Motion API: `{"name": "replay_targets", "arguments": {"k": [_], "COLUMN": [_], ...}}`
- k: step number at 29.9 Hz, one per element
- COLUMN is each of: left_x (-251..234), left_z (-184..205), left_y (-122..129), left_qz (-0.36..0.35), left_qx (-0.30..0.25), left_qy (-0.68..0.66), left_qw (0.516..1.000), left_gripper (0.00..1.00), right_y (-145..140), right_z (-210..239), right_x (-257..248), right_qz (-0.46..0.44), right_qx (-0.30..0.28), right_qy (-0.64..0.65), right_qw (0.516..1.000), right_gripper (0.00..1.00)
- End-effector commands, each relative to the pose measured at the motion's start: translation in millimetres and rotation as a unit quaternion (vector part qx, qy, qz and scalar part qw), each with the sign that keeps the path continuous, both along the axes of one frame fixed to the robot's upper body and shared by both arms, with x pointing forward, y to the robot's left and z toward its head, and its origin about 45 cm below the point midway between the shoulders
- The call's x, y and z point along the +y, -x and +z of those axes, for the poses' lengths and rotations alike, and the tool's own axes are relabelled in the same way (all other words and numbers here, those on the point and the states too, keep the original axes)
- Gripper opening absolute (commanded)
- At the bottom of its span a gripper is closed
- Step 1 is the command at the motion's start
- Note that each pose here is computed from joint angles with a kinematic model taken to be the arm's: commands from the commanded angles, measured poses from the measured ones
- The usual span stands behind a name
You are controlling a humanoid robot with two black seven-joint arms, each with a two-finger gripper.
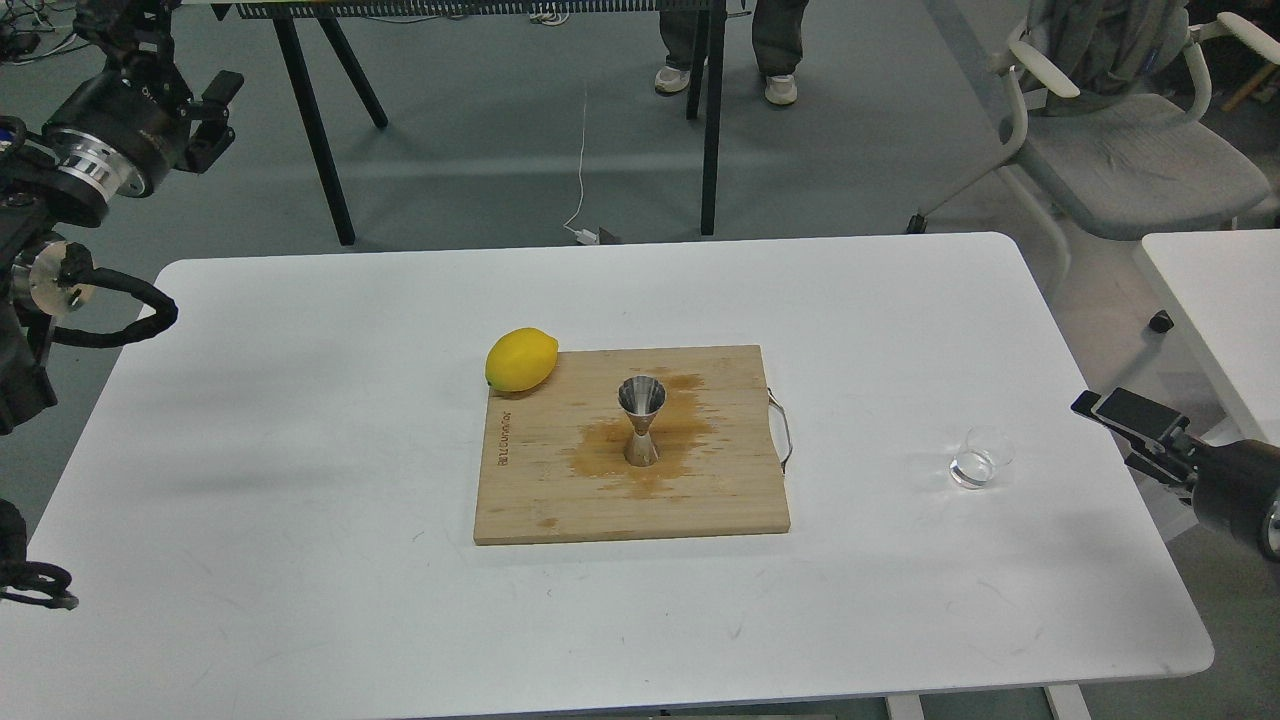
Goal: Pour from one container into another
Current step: 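Move the right gripper down toward the small clear glass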
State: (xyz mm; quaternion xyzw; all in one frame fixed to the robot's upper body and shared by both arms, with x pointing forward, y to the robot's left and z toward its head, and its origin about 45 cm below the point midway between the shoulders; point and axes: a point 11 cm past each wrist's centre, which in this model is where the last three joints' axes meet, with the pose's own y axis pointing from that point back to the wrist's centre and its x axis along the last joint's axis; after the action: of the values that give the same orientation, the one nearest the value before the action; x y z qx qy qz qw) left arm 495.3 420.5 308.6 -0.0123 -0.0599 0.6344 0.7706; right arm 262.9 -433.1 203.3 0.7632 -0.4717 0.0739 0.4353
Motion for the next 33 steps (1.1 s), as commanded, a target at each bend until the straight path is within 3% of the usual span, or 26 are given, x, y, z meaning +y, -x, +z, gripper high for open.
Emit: {"name": "replay_targets", "arguments": {"k": [1,11,20,27,30,33], "left_x": [3,5,6,11,11,14], "left_z": [1,2,6,10,11,14], "left_y": [1,1,0,1,1,2], "left_qz": [0.002,0.004,0.005,0.009,0.01,0.012], "left_qx": [-0.001,-0.001,-0.005,-0.008,-0.009,-0.011], "left_qy": [-0.001,-0.002,-0.002,-0.004,-0.005,-0.006], "left_qw": [1.0,1.0,1.0,1.0,1.0,1.0], "left_gripper": [1.0,1.0,1.0,1.0,1.0,1.0], "right_y": [5,-10,-26,-25,-18,-14], "right_z": [-7,-8,8,15,4,-4], "right_x": [2,20,32,35,32,25], "right_qz": [-0.013,-0.14,-0.24,-0.248,-0.265,-0.269], "right_qx": [0.009,-0.002,0.008,0.015,0.021,0.014], "right_qy": [-0.014,-0.225,-0.453,-0.559,-0.542,-0.478], "right_qw": [1.0,0.964,0.858,0.791,0.797,0.836], "right_gripper": [0.99,0.97,0.95,0.96,0.96,0.96]}}
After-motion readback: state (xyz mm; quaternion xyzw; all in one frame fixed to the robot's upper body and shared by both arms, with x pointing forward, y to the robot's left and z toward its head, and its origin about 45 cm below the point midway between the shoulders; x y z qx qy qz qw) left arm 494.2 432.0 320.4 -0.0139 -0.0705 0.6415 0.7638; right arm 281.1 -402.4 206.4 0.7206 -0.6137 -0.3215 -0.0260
